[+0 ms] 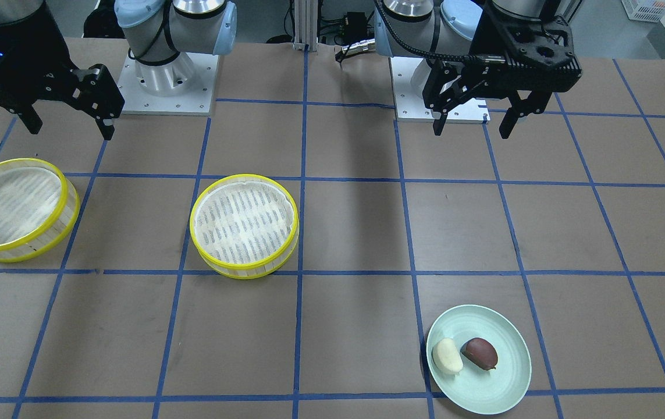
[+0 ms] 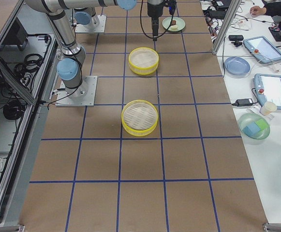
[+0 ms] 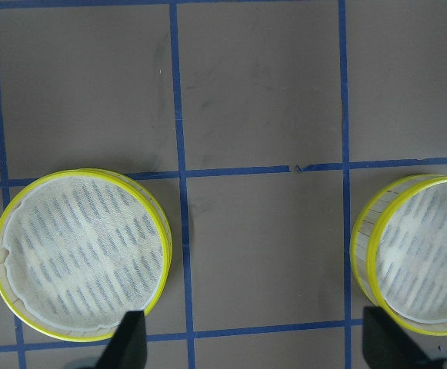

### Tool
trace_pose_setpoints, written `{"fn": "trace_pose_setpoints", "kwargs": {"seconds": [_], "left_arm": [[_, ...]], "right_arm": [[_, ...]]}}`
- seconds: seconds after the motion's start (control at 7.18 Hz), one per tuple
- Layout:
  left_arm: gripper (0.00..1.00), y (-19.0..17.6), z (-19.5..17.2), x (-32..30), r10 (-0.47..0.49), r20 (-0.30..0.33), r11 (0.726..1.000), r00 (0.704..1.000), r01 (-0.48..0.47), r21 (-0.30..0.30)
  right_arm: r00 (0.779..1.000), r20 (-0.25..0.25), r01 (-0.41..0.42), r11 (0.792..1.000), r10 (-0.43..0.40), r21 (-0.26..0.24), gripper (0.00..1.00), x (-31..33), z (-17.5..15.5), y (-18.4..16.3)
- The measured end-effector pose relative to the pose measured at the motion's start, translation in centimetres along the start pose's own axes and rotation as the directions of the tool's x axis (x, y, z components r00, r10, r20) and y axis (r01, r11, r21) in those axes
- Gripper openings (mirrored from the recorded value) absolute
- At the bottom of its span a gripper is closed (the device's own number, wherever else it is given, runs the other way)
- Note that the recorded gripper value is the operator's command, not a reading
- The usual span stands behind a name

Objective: Stack buns with steamer

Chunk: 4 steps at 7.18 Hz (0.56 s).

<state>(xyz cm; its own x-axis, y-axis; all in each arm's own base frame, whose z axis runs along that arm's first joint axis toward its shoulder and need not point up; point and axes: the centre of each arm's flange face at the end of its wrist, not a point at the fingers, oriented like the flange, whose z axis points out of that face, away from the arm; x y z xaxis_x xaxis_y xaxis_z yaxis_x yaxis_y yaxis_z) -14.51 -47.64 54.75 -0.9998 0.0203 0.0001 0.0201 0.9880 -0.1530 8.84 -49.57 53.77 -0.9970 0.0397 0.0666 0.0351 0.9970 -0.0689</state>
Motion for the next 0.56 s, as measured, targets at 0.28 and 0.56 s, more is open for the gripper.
{"fn": "trace_pose_setpoints", "kwargs": {"seconds": [0.28, 0.56], "left_arm": [[1.0, 0.0, 0.0, 0.0, 0.0, 0.0, 1.0, 1.0, 0.0, 0.0], [1.0, -0.1, 0.1, -0.1, -0.002, 0.0, 1.0, 1.0, 0.002, -0.002]], "right_arm": [[0.999, -0.002, 0.033, 0.999, -0.033, -0.002, 1.0, 0.9, 0.3, -0.4], [0.997, 0.001, 0.079, 0.997, -0.079, -0.017, 1.0, 7.1, 1.2, -1.6]]}}
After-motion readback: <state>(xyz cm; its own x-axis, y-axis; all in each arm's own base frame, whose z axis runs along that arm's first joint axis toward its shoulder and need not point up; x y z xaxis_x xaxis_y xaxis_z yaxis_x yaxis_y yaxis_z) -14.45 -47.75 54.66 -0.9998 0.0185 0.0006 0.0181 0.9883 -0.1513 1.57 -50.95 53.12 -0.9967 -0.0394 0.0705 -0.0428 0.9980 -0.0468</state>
